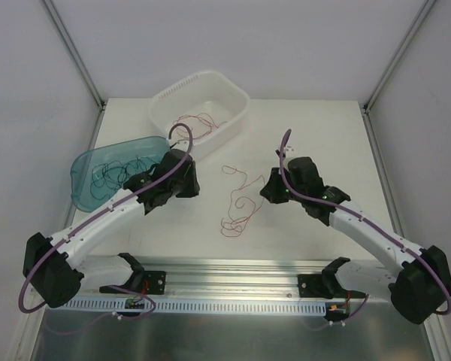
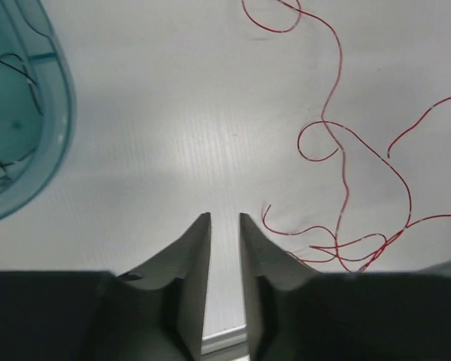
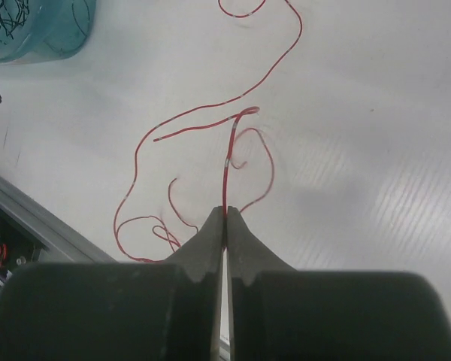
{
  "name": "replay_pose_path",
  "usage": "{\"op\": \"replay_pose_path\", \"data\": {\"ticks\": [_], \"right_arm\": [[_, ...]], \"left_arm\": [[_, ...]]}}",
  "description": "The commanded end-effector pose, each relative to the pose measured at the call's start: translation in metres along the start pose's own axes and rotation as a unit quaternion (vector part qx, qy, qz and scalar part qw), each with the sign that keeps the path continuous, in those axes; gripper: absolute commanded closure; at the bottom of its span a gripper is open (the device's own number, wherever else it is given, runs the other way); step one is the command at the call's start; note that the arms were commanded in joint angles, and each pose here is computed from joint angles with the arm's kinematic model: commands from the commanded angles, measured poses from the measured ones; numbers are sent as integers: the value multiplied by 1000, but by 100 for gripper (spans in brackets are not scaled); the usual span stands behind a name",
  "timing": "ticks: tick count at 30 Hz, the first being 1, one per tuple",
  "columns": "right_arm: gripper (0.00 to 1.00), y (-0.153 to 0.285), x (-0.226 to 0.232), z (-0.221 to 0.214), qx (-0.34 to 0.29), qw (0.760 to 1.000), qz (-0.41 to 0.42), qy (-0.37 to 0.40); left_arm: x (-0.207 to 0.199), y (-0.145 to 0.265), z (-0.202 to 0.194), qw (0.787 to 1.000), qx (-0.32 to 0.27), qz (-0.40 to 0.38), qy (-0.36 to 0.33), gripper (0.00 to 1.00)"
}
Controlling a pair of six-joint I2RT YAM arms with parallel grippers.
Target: Untangle the cables
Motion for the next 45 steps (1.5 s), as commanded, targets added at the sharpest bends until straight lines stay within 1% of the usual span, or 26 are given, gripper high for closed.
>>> {"op": "replay_pose_path", "data": {"ticks": [1, 3, 4, 6, 7, 8, 10, 13, 17, 20, 21, 22, 24, 25, 26, 28, 29, 31, 33, 34, 35, 38, 41, 42, 43, 45], "right_arm": [[99, 22, -2, 1, 30, 999, -17, 38], [99, 27, 1, 5, 27, 999, -6, 40], [99, 28, 1, 5, 26, 999, -7, 40], [99, 30, 1, 7, 23, 999, -11, 43], [99, 31, 0, 7, 21, 999, -14, 43], [99, 31, 0, 7, 22, 999, -18, 43], [99, 33, 1, 6, 21, 999, -16, 43], [99, 35, 3, 6, 18, 999, -14, 45], [99, 36, 6, 5, 19, 999, -14, 49], [99, 39, 8, 6, 12, 999, -14, 51], [99, 41, 8, 5, 13, 998, -16, 52], [99, 43, 8, 6, 12, 998, -19, 53], [99, 52, 4, 5, 11, 997, -41, 59], [99, 56, 2, 5, 9, 996, -60, 61], [99, 62, -6, 2, 19, 993, -95, 60], [99, 77, -13, 5, 9, 990, -130, 58], [99, 87, -23, 3, 19, 984, -172, 51], [100, 110, -29, 11, -4, 977, -210, 42], [99, 133, -42, 12, -2, 962, -270, 32], [99, 151, -40, 22, -32, 958, -284, 27], [99, 164, -46, 22, -32, 948, -316, 19], [99, 203, -44, 38, -81, 932, -354, 10], [99, 231, -40, 54, -125, 917, -378, -1], [99, 233, -38, 57, -133, 917, -376, -3], [99, 235, -38, 60, -137, 918, -371, 9], [99, 222, -34, 65, -119, 937, -329, 14]], "left_arm": [[-12, 5, -3, 997, 33, -59, 21, 73], [-22, 5, -10, 992, 70, -98, 38, 61], [-27, 5, -10, 990, 69, -115, 45, 49], [-37, 1, -21, 983, 99, -139, 63, 39], [-44, -1, -22, 980, 98, -156, 72, 32], [-46, -8, -29, 979, 113, -154, 78, 25], [-54, -15, -37, 975, 130, -156, 95, 21], [-63, -33, -48, 971, 157, -149, 104, 21], [-81, -49, -57, 968, 170, -155, 98, 26], [-86, -61, -62, 970, 175, -141, 92, 37], [-85, -64, -64, 971, 175, -134, 93, 43], [-84, -66, -65, 973, 172, -127, 93, 56], [-77, -69, -65, 979, 149, -108, 92, 73], [-72, -69, -66, 981, 141, -98, 89, 90], [-68, -67, -60, 986, 115, -88, 86, 98], [-57, -64, -56, 989, 100, -71, 87, 100], [-45, -62, -48, 990, 82, -59, 94, 100], [-31, -59, -42, 992, 65, -43, 103, 100], [-10, -54, -38, 992, 49, -20, 112, 100], [-4, -52, -37, 992, 45, -16, 114, 100], [6, -50, -40, 992, 44, -8, 115, 100], [30, -50, -41, 991, 39, 19, 130, 100], [42, -48, -43, 990, 34, 34, 136, 100], [42, -47, -43, 989, 35, 33, 137, 100], [39, -43, -41, 990, 38, 18, 137, 100], [32, -37, -37, 989, 43, -7, 139, 100]]}}
Point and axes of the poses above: each gripper's point midway between its finger pads, its own y axis back along the fingers, its own x axis along the line the jaws close on, z = x × y, the point moved 10 cm from there along y, back along the fingers, and after that the axes turned 11 degrees about y, right-handed, at the moved point
